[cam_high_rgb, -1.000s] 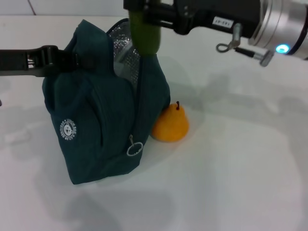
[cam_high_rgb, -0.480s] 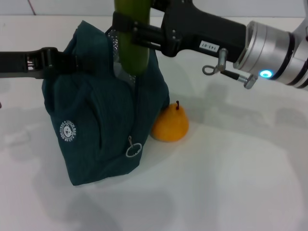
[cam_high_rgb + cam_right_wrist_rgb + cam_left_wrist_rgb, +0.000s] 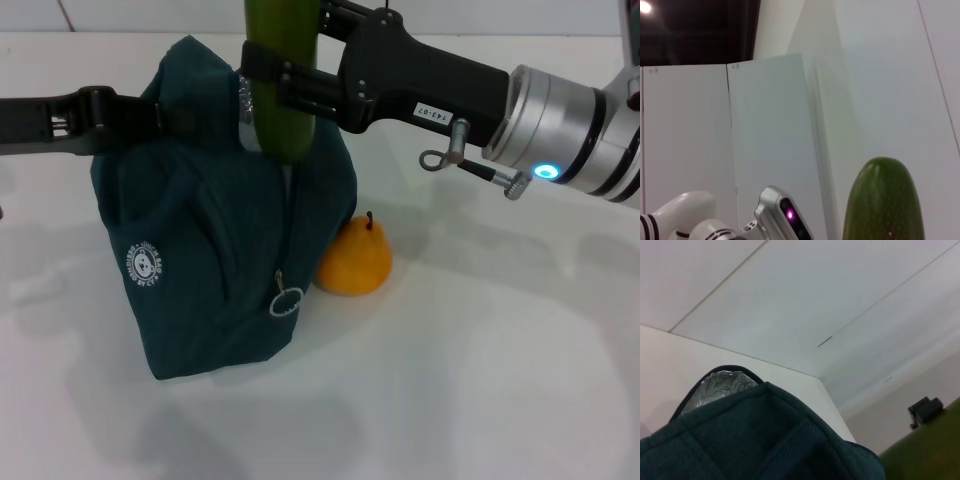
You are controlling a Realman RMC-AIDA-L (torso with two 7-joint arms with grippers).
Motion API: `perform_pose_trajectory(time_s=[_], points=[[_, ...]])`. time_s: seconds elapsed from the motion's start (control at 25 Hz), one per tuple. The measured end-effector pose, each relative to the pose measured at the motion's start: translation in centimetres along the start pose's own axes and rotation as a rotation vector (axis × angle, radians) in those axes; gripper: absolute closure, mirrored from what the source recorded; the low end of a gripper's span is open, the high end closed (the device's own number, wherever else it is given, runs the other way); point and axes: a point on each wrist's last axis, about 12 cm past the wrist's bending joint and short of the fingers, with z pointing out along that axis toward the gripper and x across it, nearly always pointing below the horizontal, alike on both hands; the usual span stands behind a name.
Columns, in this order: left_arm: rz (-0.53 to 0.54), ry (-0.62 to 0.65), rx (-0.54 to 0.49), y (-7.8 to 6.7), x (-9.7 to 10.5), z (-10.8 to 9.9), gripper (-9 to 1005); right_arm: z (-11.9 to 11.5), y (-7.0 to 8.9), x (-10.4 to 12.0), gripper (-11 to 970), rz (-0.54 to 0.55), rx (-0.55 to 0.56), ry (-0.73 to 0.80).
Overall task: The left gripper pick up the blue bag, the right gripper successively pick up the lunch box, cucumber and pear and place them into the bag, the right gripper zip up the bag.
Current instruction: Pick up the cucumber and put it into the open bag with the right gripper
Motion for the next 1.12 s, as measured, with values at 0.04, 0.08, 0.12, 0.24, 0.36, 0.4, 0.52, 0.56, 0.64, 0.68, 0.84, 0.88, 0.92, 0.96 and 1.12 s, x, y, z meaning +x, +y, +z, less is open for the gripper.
perform_pose_trajectory(time_s=[0.04, 0.08, 0.12, 0.24, 0.36, 0.4, 0.52, 0.56, 0.64, 0.68, 0.84, 0.88, 0.92, 0.96, 1.12], points=[[0.000, 0.000, 0.001, 0.0, 0.0, 0.0, 949, 0.0, 0.0, 0.1, 284, -0.002, 0.002, 0.002], [0.000, 0.000, 0.002, 0.0, 0.0, 0.0, 949, 0.0, 0.0, 0.1, 283, -0.003, 0.005, 0.003], [0.000, 0.000, 0.002, 0.0, 0.0, 0.0, 949, 0.1, 0.0, 0.1, 283, -0.004, 0.007, 0.005], [0.000, -0.001, 0.003, 0.0, 0.0, 0.0, 949, 0.3, 0.1, 0.5, 282, -0.007, 0.013, 0.015], [0.000, -0.002, 0.003, 0.0, 0.0, 0.0, 949, 0.6, 0.3, 0.9, 280, -0.019, 0.016, 0.028], [0.001, -0.003, 0.003, 0.0, 0.0, 0.0, 949, 0.8, 0.4, 1.1, 280, -0.020, 0.018, 0.034], [0.002, -0.004, 0.003, 0.0, -0.1, 0.0, 949, 1.0, 0.3, 1.3, 279, -0.018, 0.034, 0.050], [0.003, -0.005, 0.004, 0.0, -0.1, 0.0, 949, 1.1, 0.2, 1.4, 279, -0.016, 0.040, 0.054], [0.002, -0.005, 0.005, 0.0, 0.0, 0.0, 949, 1.1, 0.1, 1.5, 278, -0.013, 0.051, 0.060], [0.002, -0.006, 0.005, 0.0, 0.0, 0.0, 949, 1.1, 0.1, 1.5, 277, -0.012, 0.054, 0.062], [0.004, -0.008, 0.005, 0.0, 0.0, 0.0, 949, 1.1, 0.1, 1.8, 276, -0.007, 0.065, 0.078], [0.004, -0.008, 0.004, 0.0, 0.0, 0.0, 949, 1.1, 0.1, 1.9, 275, -0.003, 0.069, 0.081], [0.005, -0.009, 0.004, 0.0, 0.0, 0.0, 949, 1.1, 0.1, 2.0, 275, 0.002, 0.074, 0.083], [0.005, -0.009, 0.004, 0.0, 0.0, 0.0, 949, 1.1, 0.0, 2.1, 275, 0.008, 0.082, 0.087], [0.004, -0.009, 0.001, 0.1, 0.0, 0.0, 949, 0.9, 0.0, 2.4, 273, 0.021, 0.100, 0.091]])
